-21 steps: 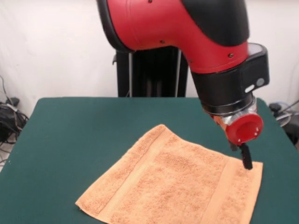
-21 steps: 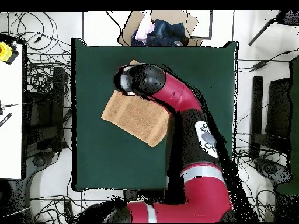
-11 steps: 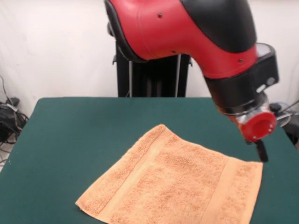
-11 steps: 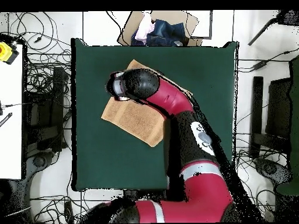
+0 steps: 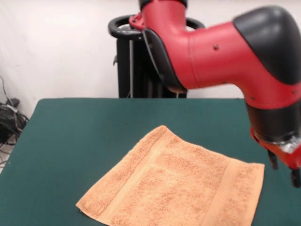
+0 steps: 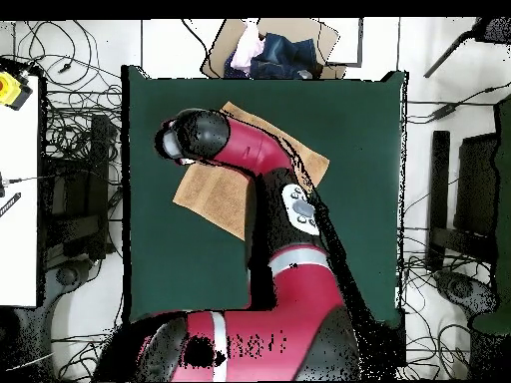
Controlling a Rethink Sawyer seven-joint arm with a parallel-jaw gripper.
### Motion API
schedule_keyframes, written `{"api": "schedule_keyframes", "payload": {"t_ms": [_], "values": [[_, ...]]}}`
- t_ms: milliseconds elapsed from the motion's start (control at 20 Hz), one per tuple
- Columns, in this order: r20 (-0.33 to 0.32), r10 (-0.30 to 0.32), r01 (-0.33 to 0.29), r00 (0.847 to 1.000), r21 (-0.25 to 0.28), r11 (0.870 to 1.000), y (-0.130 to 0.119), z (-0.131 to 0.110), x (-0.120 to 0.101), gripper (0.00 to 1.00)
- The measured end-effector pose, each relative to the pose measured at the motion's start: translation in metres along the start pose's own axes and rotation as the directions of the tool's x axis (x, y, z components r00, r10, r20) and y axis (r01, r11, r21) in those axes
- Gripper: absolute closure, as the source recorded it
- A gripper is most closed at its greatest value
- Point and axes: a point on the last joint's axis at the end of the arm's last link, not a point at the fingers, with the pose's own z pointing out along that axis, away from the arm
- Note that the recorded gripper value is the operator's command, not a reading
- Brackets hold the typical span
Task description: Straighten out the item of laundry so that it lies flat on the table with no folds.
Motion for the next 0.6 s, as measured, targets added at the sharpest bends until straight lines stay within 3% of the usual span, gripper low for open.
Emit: {"api": "schedule_keyframes", "payload": {"t_ms": [250, 600], "values": [[0.008, -0.029, 0.028, 1.0, 0.013, 1.0, 0.001, 0.022, 0.002, 0.0], [0.005, -0.023, 0.023, 1.0, 0.018, 1.0, -0.001, 0.026, -0.001, 0.0]]}}
